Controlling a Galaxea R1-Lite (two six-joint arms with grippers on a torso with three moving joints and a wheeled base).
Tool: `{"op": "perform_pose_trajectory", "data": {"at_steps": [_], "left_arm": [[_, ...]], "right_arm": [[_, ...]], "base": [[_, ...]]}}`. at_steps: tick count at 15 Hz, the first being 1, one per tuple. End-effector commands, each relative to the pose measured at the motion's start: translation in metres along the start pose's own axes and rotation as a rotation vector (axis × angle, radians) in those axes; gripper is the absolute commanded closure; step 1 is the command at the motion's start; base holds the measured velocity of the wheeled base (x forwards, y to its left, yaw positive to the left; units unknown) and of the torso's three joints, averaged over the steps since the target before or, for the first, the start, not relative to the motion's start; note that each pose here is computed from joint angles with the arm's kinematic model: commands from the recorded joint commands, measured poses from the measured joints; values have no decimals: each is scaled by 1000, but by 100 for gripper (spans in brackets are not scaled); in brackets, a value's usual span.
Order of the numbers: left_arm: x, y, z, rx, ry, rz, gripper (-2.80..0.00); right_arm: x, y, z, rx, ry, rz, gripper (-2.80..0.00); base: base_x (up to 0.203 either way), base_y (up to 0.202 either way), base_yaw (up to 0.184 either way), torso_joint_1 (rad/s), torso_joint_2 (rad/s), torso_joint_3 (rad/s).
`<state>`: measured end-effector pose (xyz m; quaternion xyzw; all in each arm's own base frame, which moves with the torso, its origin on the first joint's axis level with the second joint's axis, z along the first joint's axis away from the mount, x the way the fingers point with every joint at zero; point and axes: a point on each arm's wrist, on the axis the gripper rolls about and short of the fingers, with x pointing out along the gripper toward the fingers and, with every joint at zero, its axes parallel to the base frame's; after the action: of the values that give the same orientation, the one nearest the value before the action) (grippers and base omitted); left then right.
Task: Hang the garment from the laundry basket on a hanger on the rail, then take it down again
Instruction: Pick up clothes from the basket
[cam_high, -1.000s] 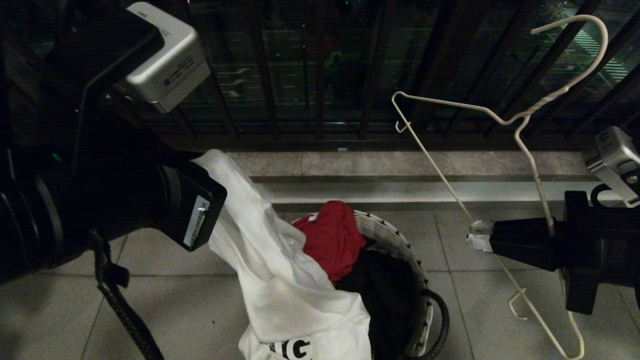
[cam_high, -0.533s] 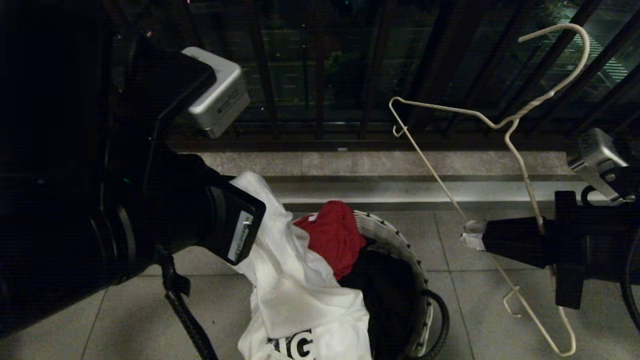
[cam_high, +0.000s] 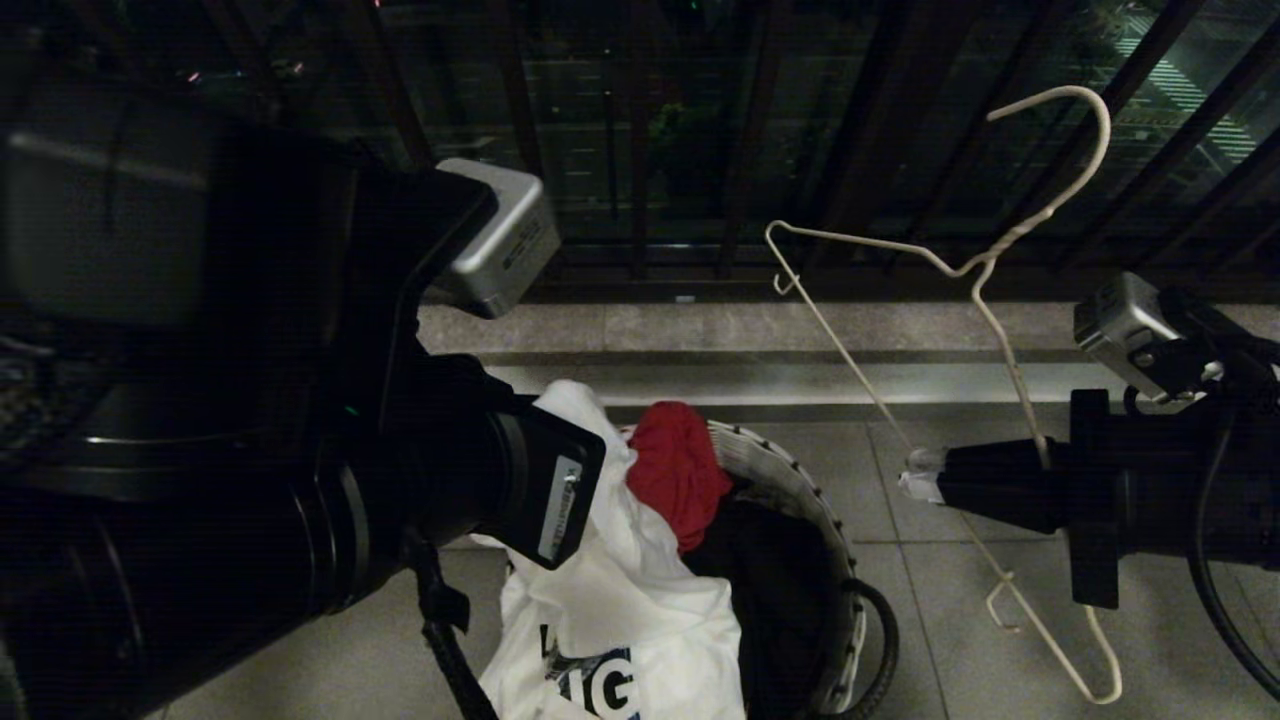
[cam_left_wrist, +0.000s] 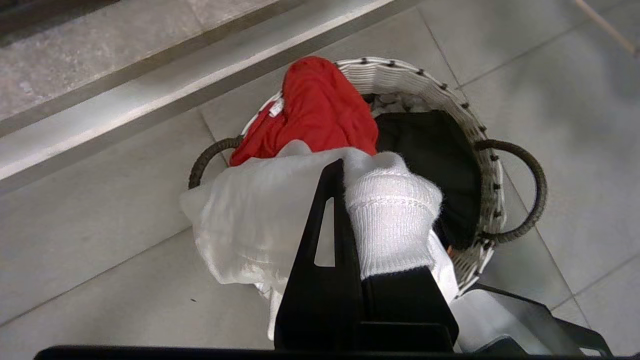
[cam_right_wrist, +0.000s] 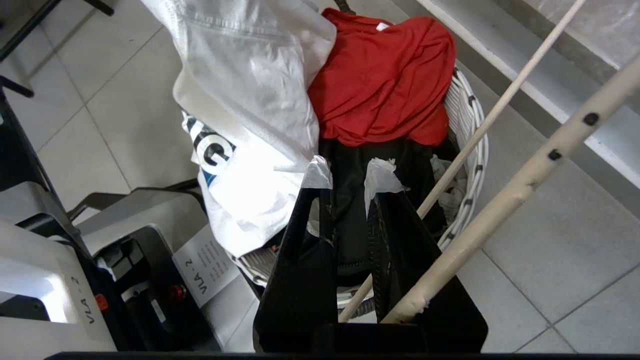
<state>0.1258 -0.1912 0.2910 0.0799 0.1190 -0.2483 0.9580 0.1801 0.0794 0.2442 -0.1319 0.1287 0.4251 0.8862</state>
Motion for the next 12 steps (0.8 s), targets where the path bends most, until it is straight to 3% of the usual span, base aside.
{"op": "perform_pose_trajectory", "data": {"at_steps": [1, 8, 12], "left_arm": [[3, -1, -2, 4, 10, 5, 0], [5, 0, -4, 9, 18, 13, 0], [17, 8, -6, 8, 43, 67, 0]], "right_arm": [[1, -1, 0, 0, 2, 3, 0], [3, -1, -1, 0, 7, 6, 0], [2, -1, -1, 0, 7, 6, 0]], "base": [[0, 0, 0, 0, 0, 0], [0, 0, 0, 2, 2, 116], [0, 0, 0, 2, 2, 204]]}}
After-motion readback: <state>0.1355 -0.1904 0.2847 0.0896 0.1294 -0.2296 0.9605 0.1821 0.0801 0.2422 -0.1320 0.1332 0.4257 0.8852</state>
